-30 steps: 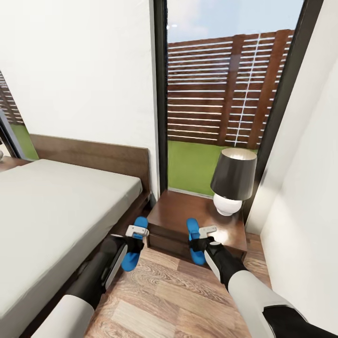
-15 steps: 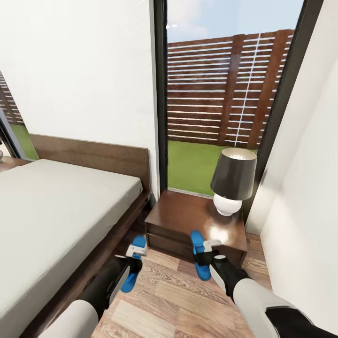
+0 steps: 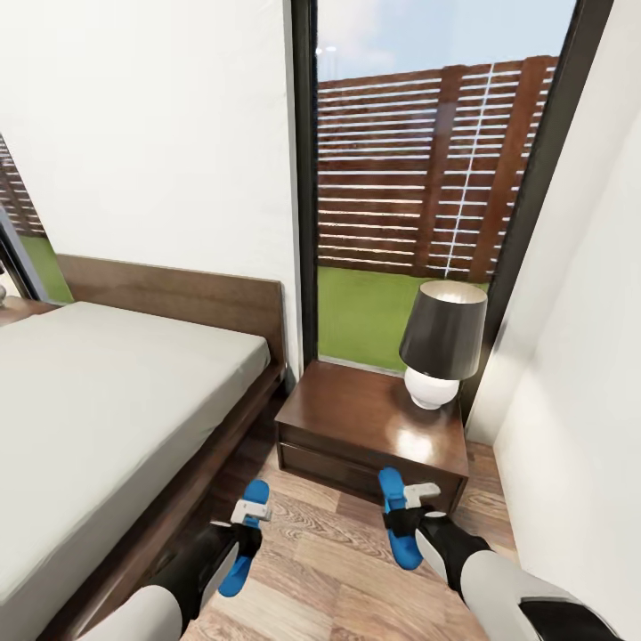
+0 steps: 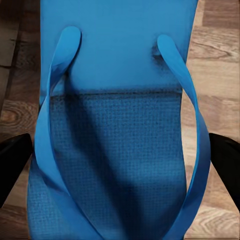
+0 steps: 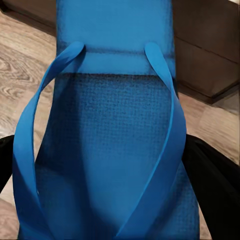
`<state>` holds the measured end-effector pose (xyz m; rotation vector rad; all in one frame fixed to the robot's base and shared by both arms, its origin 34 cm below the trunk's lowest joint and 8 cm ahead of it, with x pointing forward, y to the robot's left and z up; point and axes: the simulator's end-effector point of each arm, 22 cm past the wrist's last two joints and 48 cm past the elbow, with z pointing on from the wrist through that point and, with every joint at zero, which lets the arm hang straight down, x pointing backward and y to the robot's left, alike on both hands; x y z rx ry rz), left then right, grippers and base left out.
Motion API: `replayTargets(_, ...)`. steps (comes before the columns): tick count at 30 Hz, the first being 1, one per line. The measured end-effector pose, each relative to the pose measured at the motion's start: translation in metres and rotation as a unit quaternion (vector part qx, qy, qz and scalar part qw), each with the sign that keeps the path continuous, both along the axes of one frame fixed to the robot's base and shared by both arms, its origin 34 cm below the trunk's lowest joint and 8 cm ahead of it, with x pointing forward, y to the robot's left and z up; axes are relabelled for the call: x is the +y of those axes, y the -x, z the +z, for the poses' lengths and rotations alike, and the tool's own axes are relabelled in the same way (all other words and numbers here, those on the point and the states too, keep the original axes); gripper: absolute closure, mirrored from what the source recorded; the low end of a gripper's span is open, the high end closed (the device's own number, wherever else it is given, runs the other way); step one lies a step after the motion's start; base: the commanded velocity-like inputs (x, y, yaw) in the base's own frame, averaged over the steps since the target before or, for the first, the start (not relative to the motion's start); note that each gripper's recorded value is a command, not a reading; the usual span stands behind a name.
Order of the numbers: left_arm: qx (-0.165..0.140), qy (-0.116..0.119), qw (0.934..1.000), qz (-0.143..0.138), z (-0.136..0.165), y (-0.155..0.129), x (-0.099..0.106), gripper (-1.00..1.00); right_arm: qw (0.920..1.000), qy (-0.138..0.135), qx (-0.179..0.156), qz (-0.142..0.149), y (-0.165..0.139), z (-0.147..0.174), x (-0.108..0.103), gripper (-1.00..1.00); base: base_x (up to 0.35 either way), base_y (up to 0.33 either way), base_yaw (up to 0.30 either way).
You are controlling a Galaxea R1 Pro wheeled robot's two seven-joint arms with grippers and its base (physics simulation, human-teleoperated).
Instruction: In the bedroom, move the book from the bed onto either nightstand, and place the two sandals side by side next to the bed.
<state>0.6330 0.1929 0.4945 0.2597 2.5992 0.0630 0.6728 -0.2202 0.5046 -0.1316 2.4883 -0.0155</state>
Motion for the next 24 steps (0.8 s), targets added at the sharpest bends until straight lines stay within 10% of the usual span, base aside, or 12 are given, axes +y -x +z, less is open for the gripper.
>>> replayTargets(24, -0.012, 0.001, 0.9999, -0.001, -0.035, 0.031, 0.009, 1.00, 0.9981, 0.002, 0.061, -0.005, 0.093, -0.064, -0.005, 1.00, 0.000, 0.000, 0.000)
